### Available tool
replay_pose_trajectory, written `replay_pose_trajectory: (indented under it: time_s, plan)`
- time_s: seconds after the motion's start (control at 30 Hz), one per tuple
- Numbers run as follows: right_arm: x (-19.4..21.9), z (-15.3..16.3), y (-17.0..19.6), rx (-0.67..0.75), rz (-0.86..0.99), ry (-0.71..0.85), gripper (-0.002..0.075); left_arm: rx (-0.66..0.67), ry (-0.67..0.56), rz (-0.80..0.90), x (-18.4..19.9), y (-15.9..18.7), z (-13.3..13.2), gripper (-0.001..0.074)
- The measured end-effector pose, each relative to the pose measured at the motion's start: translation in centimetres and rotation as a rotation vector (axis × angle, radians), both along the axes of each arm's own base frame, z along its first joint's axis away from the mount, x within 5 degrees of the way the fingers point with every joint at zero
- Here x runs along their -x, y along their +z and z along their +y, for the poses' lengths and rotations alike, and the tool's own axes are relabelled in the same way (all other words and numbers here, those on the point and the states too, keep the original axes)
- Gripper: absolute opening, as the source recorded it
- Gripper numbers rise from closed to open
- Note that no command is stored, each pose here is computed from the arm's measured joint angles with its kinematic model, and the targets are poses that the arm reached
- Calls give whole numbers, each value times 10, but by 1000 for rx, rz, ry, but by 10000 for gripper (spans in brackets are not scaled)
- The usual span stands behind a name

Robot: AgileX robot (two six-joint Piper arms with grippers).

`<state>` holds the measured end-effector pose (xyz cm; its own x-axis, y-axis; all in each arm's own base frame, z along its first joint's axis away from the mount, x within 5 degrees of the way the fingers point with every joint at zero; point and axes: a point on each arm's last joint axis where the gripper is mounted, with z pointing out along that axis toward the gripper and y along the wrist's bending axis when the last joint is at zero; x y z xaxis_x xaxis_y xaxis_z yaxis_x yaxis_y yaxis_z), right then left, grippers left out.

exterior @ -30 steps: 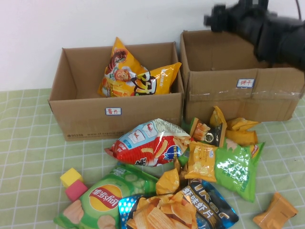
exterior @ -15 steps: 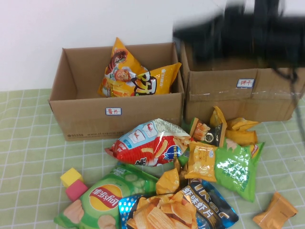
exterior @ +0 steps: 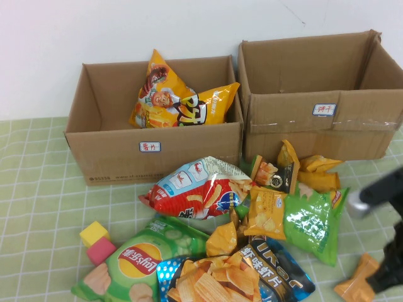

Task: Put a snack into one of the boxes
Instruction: Pick up the biscuit

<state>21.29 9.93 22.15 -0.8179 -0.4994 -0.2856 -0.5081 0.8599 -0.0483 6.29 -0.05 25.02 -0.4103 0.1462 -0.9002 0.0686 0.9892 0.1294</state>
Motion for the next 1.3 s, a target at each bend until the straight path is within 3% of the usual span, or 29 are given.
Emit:
replay_pose_trajectory:
  time_s: [0.13, 0.2, 0.3, 0.33, 0.37, 0.43, 0.53, 0.8, 1.03, 1.13, 1.3]
  plan:
    - [13, -11, -27, 10, 4, -132, 22, -6, -3, 0, 0, 0, 0, -3]
    - [19, -15, -38, 3, 4, -205, 81, -8, -4, 0, 0, 0, 0, -3]
    - [23, -17, -46, -34, 3, -311, 251, -8, -4, 0, 0, 0, 0, -2]
    - [22, -16, -47, -68, -17, -357, 402, -8, -4, 0, 0, 0, 0, -2]
    - [20, -15, -47, -87, -32, -370, 470, -8, -4, 0, 0, 0, 0, -2]
    - [15, -12, -49, -131, -57, -407, 561, -8, -4, 0, 0, 0, 0, -2]
    - [8, -8, -61, -159, -43, -485, 617, -3, -5, 0, 0, 0, 0, -2]
    - [-20, 1, -100, -51, 22, -504, 640, -1, -5, 2, 0, 0, 0, -2]
    - [-46, 10, -108, -1, 21, -471, 638, -1, -6, 4, 0, 0, 0, -3]
    - [-50, 12, -108, 2, 11, -460, 602, -1, -6, 4, 0, 0, 0, -2]
    - [-51, 11, -107, 16, 13, -447, 458, -1, -6, 4, 0, 0, 0, -3]
